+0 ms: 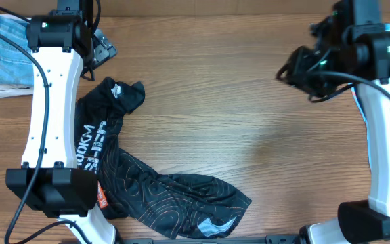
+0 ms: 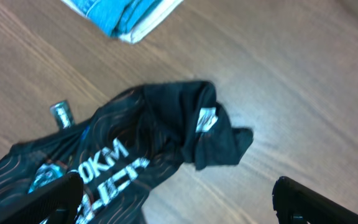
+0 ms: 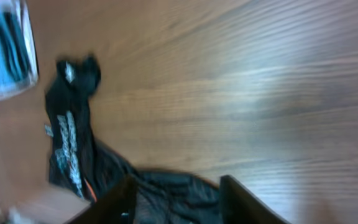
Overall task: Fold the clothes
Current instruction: 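Move the right gripper to the jersey's crumpled lower right part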
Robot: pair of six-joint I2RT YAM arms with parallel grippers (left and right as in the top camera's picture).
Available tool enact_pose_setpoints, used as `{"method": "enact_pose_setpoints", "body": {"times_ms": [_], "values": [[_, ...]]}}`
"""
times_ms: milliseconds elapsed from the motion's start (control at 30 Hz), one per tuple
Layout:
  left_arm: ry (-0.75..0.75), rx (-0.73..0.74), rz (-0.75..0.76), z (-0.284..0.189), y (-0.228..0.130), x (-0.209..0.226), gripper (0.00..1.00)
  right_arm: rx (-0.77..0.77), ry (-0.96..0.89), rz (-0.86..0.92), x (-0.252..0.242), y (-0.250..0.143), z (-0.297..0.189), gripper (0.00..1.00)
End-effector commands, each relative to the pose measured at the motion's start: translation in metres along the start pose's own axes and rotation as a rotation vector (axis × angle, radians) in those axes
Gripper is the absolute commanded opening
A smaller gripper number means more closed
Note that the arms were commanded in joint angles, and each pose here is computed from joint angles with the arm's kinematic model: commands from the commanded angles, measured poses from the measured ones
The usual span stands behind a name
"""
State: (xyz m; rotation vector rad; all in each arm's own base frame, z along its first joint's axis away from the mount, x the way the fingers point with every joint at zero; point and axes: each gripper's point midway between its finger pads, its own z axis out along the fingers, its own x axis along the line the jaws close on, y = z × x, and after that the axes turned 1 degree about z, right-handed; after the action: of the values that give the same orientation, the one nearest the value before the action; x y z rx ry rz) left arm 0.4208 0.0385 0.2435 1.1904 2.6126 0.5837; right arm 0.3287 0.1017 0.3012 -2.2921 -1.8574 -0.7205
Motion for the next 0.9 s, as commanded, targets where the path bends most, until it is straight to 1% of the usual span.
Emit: {"method": "enact_pose_setpoints", "body": {"times_ms": [0, 33, 67, 133, 233, 333, 467, 533, 633, 700, 733, 867], "values": [[-0.014, 0.005, 0.024, -0.014, -0.003, 0.005, 1.00, 0.045, 0.018, -0.132, 0.021, -0.022, 0.001, 0.63], [-0.005, 0.014, 0.027, -0.016, -0.005, 0.009, 1.00, 0.068, 0.019, -0.173, 0.026, -0.030, 0.003, 0.69], [0.005, 0.026, 0.037, -0.016, -0.008, 0.012, 1.00, 0.092, 0.020, -0.211, 0.032, -0.039, 0.005, 0.81], [0.030, 0.051, 0.057, -0.015, -0.013, 0.020, 1.00, 0.133, 0.028, -0.272, 0.045, -0.055, 0.012, 0.92], [0.060, 0.068, 0.037, -0.012, -0.011, 0.033, 1.00, 0.190, 0.033, -0.338, 0.060, -0.076, 0.028, 0.92], [0.044, 0.111, 0.000, -0.009, -0.010, 0.044, 1.00, 0.202, 0.034, -0.345, 0.060, -0.078, 0.044, 0.92], [-0.034, 0.178, 0.080, -0.007, -0.016, 0.041, 1.00, 0.236, 0.019, -0.339, 0.053, -0.083, 0.056, 0.92], [-0.038, 0.187, 0.101, -0.006, -0.017, 0.041, 1.00, 0.276, 0.026, -0.335, 0.051, -0.091, 0.063, 0.90], [-0.029, 0.193, 0.108, -0.004, -0.018, 0.042, 1.00, 0.375, 0.079, -0.395, 0.052, -0.114, 0.075, 0.86], [-0.026, 0.191, 0.108, -0.002, -0.017, 0.042, 1.00, 0.427, 0.075, -0.415, 0.050, -0.130, 0.087, 0.84], [-0.028, 0.188, 0.107, -0.001, -0.016, 0.041, 1.00, 0.469, 0.065, -0.437, 0.049, -0.145, 0.100, 0.83], [-0.028, 0.182, 0.106, 0.000, -0.014, 0.040, 1.00, 0.550, 0.052, -0.502, 0.047, -0.181, 0.127, 0.80]]}}
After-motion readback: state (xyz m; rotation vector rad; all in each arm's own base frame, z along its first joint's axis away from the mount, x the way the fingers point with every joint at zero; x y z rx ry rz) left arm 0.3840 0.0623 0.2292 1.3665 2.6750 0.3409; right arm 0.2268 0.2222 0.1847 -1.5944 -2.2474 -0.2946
